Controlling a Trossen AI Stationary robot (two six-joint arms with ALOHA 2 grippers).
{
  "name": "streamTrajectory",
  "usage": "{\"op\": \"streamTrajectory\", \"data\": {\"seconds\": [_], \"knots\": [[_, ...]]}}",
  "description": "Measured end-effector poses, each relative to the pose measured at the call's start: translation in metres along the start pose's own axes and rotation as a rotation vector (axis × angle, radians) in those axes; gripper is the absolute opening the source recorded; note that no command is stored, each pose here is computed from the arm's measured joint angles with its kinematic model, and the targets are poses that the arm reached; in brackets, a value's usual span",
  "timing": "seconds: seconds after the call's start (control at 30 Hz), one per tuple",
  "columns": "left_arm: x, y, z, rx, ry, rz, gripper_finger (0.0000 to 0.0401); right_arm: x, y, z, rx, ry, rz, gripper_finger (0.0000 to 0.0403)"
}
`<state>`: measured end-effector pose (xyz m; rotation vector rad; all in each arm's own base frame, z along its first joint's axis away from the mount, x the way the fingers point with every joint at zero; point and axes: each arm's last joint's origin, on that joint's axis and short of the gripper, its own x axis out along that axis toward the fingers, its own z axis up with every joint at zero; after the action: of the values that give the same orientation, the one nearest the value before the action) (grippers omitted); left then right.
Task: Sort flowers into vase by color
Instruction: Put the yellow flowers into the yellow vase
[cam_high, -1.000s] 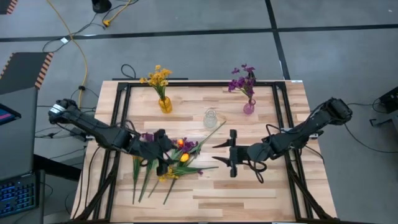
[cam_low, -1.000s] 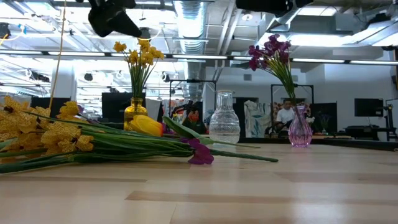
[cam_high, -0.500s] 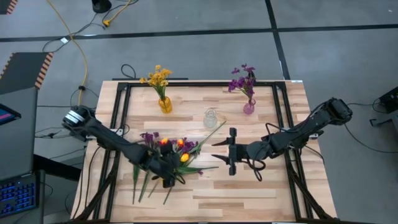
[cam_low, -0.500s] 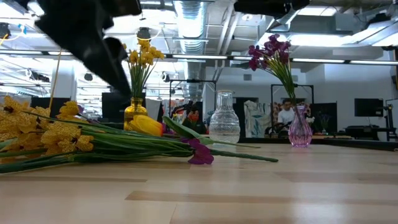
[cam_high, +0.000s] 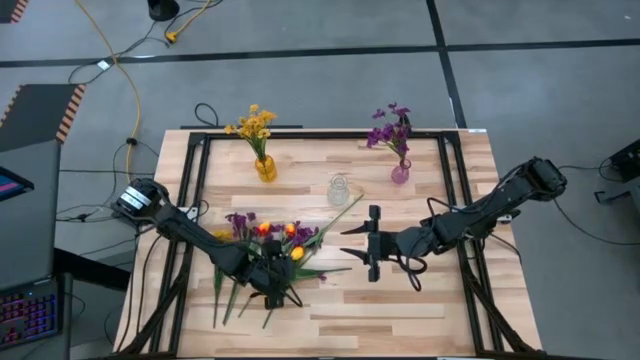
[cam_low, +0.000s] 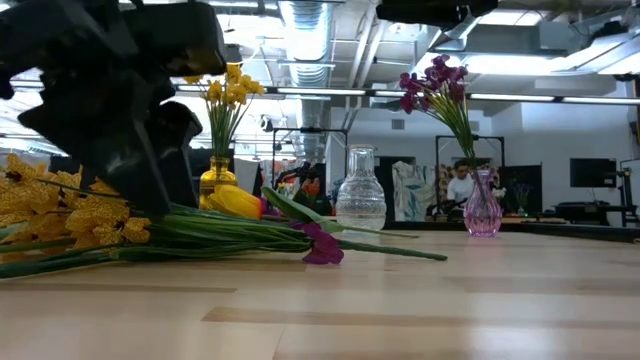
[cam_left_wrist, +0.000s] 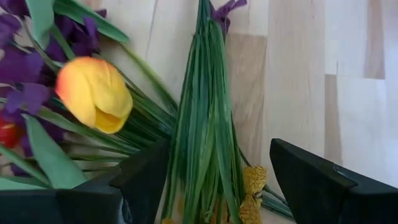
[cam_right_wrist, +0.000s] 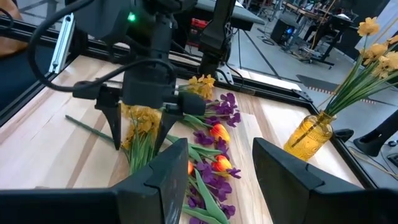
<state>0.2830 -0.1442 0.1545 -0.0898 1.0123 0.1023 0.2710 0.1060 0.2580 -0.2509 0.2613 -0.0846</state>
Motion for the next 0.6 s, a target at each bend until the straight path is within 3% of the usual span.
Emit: {"op": "streamTrajectory", "data": {"seconds": [0.23,0.6], "knots": [[0.0002,0.0009,-0.0012,-0.015,0.005,0.020,0.0243,-0.0001,0.0000,0.0000,0.000,0.000,0.000,0.0205],[0.0002,-0.0001,-0.0033,-0.051,0.052,-0.031,0.0115,-0.0001,0.0001,0.0000,-0.002,0.000,0.000,0.0205]]}}
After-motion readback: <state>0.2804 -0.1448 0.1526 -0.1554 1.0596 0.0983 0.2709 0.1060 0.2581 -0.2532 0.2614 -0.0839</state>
